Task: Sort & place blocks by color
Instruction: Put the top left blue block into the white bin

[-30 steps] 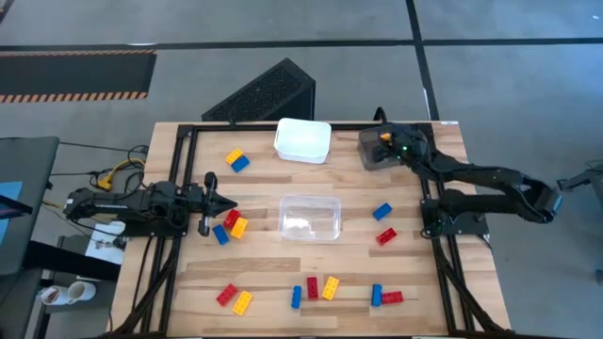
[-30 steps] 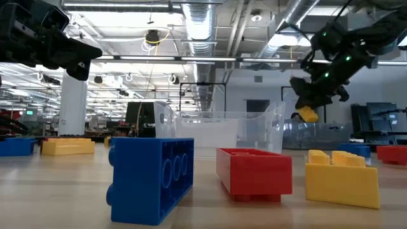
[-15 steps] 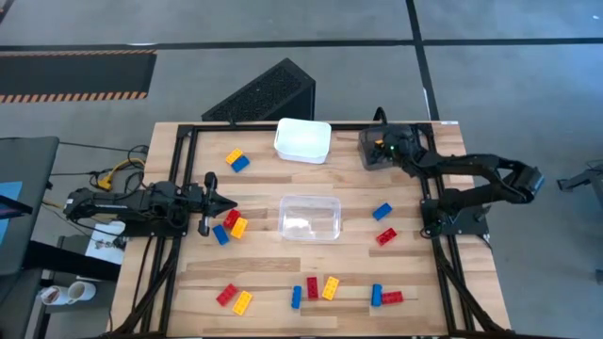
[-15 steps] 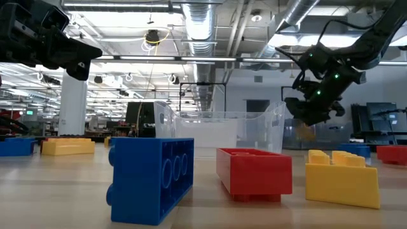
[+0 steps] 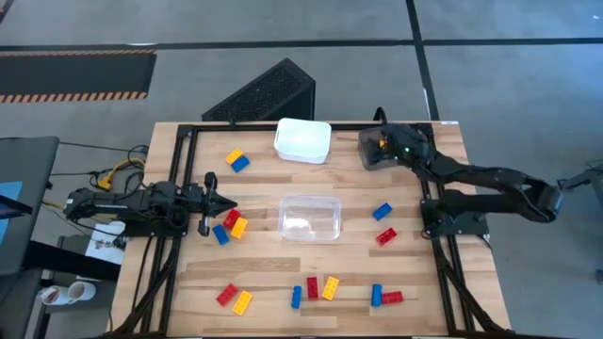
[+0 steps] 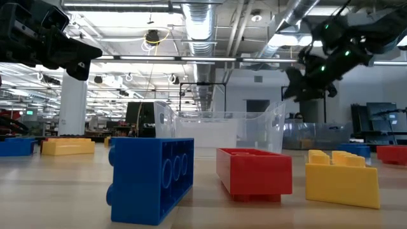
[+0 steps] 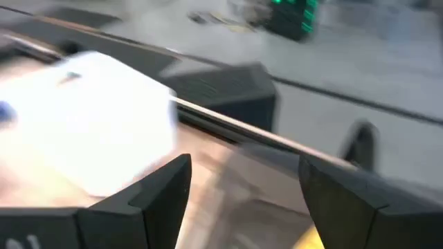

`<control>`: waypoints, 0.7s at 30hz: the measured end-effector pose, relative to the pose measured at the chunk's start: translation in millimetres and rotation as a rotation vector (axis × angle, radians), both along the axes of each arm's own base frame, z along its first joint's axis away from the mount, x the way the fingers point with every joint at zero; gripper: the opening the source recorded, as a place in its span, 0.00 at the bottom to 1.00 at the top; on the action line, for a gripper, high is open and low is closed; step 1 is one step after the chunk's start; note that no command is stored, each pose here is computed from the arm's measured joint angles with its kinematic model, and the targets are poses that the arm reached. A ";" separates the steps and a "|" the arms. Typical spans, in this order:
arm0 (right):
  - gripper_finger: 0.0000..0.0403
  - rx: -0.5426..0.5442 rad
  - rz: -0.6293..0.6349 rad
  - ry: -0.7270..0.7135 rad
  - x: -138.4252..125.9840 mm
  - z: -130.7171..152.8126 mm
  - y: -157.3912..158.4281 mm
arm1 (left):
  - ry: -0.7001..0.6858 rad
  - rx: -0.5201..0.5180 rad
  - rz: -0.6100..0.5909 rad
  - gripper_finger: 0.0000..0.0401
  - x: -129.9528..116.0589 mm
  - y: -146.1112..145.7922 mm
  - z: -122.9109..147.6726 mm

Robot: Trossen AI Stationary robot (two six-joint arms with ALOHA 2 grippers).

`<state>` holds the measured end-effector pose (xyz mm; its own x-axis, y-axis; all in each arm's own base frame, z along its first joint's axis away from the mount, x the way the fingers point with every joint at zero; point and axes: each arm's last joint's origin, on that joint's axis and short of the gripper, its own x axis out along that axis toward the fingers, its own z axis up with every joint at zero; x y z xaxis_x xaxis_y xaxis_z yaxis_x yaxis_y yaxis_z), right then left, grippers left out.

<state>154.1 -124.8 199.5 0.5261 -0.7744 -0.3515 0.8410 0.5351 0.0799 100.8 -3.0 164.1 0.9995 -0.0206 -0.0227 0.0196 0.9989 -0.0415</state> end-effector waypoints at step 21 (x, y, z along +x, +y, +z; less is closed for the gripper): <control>0.70 -0.151 0.503 -0.162 16.8 52.8 86.4 | 0.000 0.000 0.000 0.00 0.0 0.0 0.0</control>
